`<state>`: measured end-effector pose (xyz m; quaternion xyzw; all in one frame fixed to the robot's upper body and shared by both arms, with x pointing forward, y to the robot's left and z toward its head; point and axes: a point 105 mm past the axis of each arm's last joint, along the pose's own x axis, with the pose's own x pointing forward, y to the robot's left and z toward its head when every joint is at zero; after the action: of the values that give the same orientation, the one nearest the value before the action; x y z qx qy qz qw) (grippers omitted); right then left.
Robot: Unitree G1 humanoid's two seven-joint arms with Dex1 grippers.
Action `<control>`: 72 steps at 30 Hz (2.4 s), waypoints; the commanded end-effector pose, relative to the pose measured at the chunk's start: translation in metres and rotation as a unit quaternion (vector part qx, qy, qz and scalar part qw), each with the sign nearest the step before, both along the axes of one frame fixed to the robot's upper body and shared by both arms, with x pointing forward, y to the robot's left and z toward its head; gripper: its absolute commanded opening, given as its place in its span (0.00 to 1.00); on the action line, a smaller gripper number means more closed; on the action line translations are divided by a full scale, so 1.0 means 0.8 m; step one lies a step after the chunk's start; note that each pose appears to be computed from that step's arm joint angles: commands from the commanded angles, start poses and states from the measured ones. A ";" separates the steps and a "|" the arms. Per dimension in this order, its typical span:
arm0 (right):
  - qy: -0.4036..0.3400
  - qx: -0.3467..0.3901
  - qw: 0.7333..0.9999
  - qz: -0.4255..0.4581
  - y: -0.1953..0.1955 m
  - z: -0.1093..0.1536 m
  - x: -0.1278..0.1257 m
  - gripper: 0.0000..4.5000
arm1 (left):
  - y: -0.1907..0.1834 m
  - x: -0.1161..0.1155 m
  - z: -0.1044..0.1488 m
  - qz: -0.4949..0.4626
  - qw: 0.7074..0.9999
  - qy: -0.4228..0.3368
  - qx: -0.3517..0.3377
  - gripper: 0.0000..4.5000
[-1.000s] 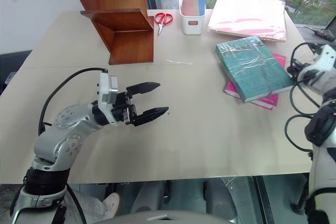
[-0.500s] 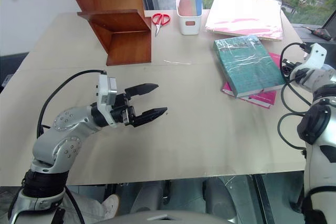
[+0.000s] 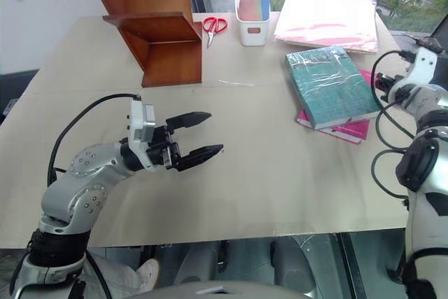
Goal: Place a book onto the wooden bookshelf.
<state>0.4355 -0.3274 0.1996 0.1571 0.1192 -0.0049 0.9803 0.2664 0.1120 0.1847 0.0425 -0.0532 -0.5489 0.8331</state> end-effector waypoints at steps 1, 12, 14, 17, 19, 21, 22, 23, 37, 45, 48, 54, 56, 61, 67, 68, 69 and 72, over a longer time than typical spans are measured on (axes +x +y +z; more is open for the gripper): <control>-0.080 -0.060 0.994 0.049 0.018 0.069 0.010 0.03 | -0.002 -0.001 0.010 -0.006 1.000 -0.017 -0.003 1.00; 0.047 -0.215 0.960 0.175 0.077 -0.024 0.017 0.03 | -0.004 0.003 0.012 -0.008 1.000 -0.019 -0.005 1.00; 0.087 -0.230 0.950 0.192 0.076 -0.051 0.010 0.03 | -0.004 0.003 0.012 -0.007 1.000 -0.020 -0.005 1.00; 0.140 -0.231 0.935 0.230 0.078 -0.083 -0.004 0.03 | -0.003 0.001 0.013 -0.005 1.000 -0.021 -0.005 1.00; 0.160 -0.221 0.926 0.262 0.085 -0.096 -0.013 0.03 | -0.002 -0.001 0.013 -0.004 1.000 -0.021 -0.006 1.00; 0.172 -0.213 0.916 0.291 0.092 -0.105 -0.019 0.03 | -0.003 -0.001 0.012 -0.004 1.000 -0.021 -0.007 1.00; 0.176 -0.209 0.912 0.306 0.096 -0.109 -0.023 0.03 | -0.004 -0.001 0.012 -0.005 1.000 -0.020 -0.008 1.00; 0.180 -0.207 0.906 0.323 0.099 -0.114 -0.027 0.03 | -0.005 -0.001 0.012 -0.006 1.000 -0.020 -0.008 1.00; 0.030 -0.169 0.979 0.110 0.047 0.001 0.013 0.03 | -0.004 0.002 0.010 -0.009 1.000 -0.018 -0.009 1.00; 0.028 -0.151 0.988 0.014 0.032 0.009 0.021 0.03 | -0.004 0.004 0.010 -0.010 1.000 -0.020 -0.009 1.00; 0.041 -0.153 0.987 0.037 0.047 -0.002 0.024 0.03 | -0.002 0.004 0.011 -0.006 1.000 -0.023 -0.008 1.00; 0.049 -0.156 0.984 0.076 0.056 -0.009 0.022 0.03 | 0.000 0.001 0.010 0.000 1.000 -0.023 -0.008 1.00; 0.051 -0.155 0.983 0.085 0.057 -0.010 0.021 0.03 | -0.001 0.001 0.009 0.000 1.000 -0.022 -0.008 1.00; 0.041 -0.154 0.984 0.077 0.043 0.000 0.016 0.03 | -0.002 -0.001 0.010 -0.002 1.000 -0.021 -0.009 1.00; 0.006 -0.111 0.993 -0.049 -0.028 0.032 -0.004 0.03 | -0.002 -0.003 0.010 -0.006 1.000 -0.020 -0.008 1.00; 0.009 -0.104 0.992 -0.065 -0.037 0.030 -0.008 0.03 | -0.002 -0.003 0.010 -0.006 1.000 -0.020 -0.007 1.00; 0.011 -0.098 0.992 -0.074 -0.042 0.028 -0.011 0.03 | -0.002 -0.004 0.010 -0.007 1.000 -0.020 -0.007 1.00; 0.024 -0.073 0.994 -0.080 -0.048 0.015 -0.016 0.03 | -0.001 -0.003 0.011 -0.007 1.000 -0.020 -0.007 1.00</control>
<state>0.4264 -0.3593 0.2131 0.0754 0.1313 -0.0869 0.9846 0.2694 0.1117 0.1810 0.0341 -0.0491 -0.5499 0.8331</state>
